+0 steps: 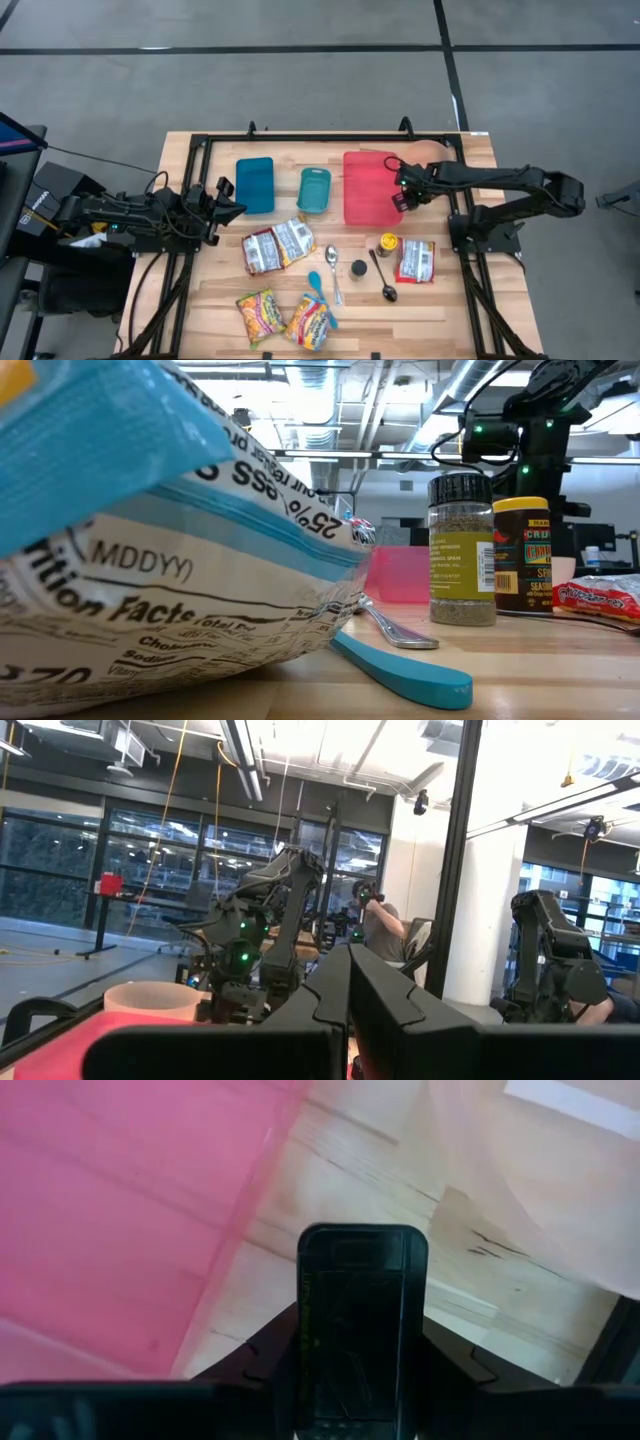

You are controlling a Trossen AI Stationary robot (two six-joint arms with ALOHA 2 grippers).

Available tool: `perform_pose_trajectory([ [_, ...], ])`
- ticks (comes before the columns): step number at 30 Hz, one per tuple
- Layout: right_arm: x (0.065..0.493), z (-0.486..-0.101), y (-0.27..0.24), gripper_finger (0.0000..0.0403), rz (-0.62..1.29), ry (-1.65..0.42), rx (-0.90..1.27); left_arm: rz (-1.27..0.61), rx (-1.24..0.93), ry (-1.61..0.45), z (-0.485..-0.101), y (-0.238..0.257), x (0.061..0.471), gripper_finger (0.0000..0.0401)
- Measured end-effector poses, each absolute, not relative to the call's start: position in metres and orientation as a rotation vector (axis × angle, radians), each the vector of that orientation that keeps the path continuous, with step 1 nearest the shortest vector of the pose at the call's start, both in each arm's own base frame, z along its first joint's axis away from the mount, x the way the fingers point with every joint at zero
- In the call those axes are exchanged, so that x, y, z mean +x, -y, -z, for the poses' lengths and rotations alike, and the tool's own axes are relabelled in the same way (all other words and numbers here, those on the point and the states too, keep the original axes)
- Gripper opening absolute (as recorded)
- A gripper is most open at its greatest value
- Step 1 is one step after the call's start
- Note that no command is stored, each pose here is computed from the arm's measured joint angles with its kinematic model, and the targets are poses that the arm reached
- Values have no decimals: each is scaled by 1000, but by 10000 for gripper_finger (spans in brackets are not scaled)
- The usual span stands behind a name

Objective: Pick & Place Food Item
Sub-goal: Put the black spice can into the blue bin

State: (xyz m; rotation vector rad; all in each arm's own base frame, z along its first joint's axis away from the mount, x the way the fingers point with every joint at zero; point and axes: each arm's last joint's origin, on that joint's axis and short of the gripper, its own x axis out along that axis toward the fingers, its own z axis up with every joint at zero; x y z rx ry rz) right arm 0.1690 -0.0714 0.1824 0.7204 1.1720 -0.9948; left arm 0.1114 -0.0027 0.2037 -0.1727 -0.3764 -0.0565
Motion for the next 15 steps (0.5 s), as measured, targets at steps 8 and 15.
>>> perform_pose_trajectory([
  [8,155,-203,65,136,964,-1062,745,57,-173,376,-204,3,111,0],
  [15,139,-227,54,132,881,-896,776,56,-173,376,-204,3,111,0],
])
